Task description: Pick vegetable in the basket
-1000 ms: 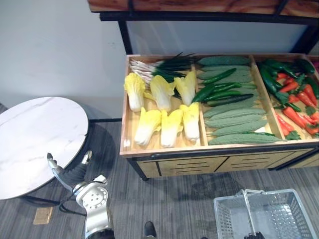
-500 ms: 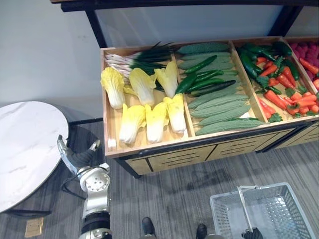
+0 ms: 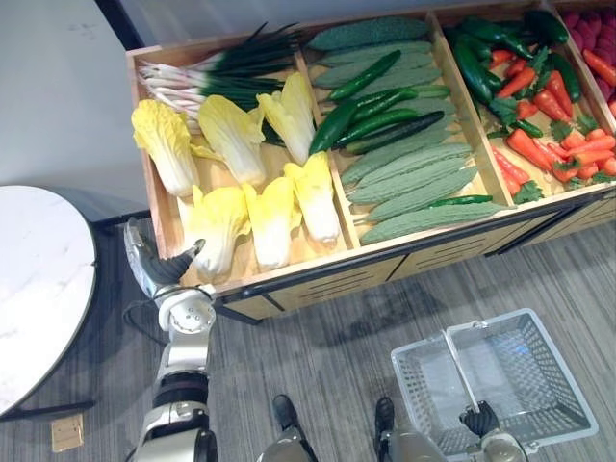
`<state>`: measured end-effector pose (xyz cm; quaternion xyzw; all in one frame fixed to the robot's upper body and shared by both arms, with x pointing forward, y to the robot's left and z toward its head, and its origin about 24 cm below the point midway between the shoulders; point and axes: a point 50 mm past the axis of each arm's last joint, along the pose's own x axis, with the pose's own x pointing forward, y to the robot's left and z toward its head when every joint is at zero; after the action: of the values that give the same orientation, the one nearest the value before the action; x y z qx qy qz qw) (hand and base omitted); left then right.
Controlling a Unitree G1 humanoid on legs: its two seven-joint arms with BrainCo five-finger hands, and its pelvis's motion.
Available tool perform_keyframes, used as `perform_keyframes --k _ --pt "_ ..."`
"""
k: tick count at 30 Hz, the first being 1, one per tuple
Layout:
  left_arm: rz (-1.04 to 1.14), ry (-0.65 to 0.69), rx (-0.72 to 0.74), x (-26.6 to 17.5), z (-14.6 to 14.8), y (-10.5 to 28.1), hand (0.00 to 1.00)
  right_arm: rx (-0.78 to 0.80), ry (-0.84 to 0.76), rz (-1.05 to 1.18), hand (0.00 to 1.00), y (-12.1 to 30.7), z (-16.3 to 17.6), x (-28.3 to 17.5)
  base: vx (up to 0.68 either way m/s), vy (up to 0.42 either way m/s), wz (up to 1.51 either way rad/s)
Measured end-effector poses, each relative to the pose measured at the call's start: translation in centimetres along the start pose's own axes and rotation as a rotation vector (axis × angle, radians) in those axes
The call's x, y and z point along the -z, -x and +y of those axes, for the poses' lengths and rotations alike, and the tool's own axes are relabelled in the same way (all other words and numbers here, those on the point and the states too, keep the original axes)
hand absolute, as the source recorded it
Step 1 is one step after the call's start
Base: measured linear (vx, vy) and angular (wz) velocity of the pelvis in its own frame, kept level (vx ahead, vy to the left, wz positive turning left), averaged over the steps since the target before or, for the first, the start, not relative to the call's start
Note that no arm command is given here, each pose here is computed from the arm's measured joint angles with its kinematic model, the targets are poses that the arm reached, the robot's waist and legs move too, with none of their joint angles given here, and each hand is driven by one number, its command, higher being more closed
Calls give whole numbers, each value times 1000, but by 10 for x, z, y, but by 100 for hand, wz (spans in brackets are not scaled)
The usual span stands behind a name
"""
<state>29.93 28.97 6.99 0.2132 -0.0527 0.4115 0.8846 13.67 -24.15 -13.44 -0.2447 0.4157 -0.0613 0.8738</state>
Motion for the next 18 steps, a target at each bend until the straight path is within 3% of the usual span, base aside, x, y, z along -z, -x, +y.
perform_keyframes --k 7,18 --pt "-57 7 62 -17 -15 -3 0 1 25 -48 100 -3 -1 -11 -8 -27 -12" --pt "33 2 65 -6 -21 -3 0 17 14 -66 100 -6 -3 -18 -50 -9 -2"
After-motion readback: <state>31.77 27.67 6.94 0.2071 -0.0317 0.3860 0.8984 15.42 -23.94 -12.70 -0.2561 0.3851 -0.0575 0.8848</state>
